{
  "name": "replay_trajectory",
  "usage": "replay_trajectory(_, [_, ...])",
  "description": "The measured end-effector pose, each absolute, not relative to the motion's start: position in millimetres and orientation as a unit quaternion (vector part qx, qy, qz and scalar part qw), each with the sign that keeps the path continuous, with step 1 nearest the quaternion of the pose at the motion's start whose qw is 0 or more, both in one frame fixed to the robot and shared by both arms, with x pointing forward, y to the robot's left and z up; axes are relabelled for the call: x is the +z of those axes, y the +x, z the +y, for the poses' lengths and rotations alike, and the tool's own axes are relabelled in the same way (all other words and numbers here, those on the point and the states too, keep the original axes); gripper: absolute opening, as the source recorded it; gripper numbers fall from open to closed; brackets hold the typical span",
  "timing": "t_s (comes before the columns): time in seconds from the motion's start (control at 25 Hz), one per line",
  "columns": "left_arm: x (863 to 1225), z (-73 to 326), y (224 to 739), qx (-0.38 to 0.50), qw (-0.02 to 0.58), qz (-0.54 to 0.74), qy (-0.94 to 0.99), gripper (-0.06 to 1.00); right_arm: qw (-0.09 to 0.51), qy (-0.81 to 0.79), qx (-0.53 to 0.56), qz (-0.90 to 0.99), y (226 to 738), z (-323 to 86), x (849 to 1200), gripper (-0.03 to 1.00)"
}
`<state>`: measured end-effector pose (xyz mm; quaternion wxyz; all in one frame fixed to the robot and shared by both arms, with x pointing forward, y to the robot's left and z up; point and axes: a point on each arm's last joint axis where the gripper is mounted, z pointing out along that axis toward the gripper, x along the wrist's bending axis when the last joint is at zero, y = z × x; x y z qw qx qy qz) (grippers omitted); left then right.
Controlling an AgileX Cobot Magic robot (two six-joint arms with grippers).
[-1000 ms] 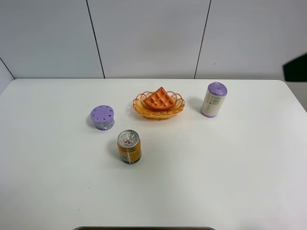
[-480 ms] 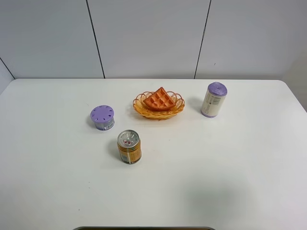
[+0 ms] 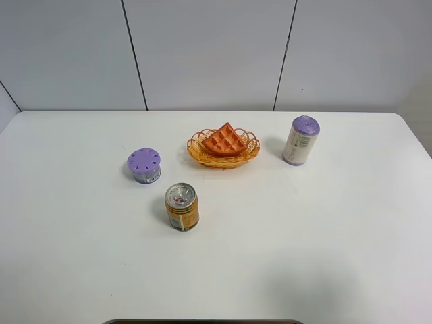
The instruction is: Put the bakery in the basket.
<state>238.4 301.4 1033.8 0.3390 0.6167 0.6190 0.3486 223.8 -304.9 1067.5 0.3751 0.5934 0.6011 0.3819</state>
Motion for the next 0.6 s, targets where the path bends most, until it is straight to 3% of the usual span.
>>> replay_trajectory(0.6, [1033.8,301.4,238.4,0.349,0.339,0.619,0.617,0.99,0.374,0.594,0.380,0.603,224.6,-304.9,1066.1,0.91])
